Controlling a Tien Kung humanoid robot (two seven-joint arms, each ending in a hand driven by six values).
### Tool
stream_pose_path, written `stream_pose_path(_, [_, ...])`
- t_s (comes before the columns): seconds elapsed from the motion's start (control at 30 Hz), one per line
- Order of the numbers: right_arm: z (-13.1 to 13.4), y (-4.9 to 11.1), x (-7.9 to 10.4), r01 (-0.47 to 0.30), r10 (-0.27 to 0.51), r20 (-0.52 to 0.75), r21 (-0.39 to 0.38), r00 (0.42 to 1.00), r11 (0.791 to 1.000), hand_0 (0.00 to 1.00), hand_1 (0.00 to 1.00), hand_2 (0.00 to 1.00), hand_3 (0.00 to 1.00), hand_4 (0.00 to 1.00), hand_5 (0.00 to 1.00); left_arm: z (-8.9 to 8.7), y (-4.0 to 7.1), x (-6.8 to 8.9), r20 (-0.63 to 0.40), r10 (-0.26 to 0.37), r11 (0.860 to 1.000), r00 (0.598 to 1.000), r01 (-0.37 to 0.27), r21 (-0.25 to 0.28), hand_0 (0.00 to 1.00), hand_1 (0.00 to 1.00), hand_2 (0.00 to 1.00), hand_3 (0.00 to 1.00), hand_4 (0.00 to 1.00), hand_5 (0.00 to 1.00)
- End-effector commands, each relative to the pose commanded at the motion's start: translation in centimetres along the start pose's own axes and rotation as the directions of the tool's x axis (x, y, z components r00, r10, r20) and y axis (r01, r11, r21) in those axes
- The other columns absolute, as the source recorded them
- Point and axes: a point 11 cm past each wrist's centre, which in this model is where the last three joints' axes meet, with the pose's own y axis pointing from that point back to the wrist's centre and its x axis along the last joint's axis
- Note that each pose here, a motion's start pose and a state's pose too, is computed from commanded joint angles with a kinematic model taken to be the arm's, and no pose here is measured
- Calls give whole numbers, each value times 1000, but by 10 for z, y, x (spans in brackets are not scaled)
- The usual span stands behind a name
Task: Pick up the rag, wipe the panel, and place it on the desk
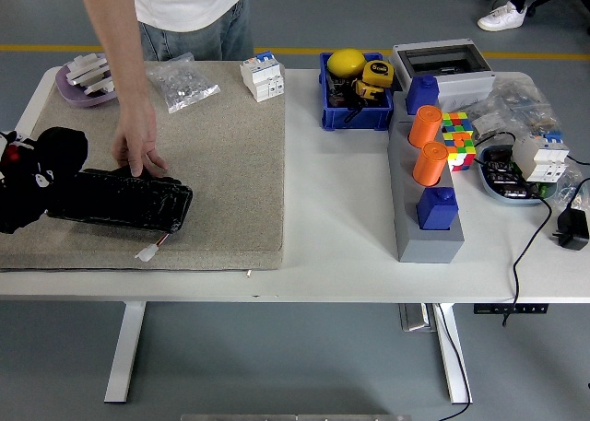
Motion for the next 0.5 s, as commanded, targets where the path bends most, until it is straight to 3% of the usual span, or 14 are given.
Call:
stream_pose_path(0.27, [1, 0, 0, 1, -1, -4, -2, 1000, 1000, 807, 696, 709, 682, 998, 739, -18, -2, -5, -15, -2, 998, 1000, 3, 55, 259, 286, 540, 485, 192, 2])
stream_pose_path(0.5, [2, 0, 2, 0, 0, -3, -5, 1000, 1000, 808, 695, 709, 682, 998, 739, -13, 2, -14, -18, -27, 999, 999, 28, 41, 259, 287, 541, 491, 196, 2])
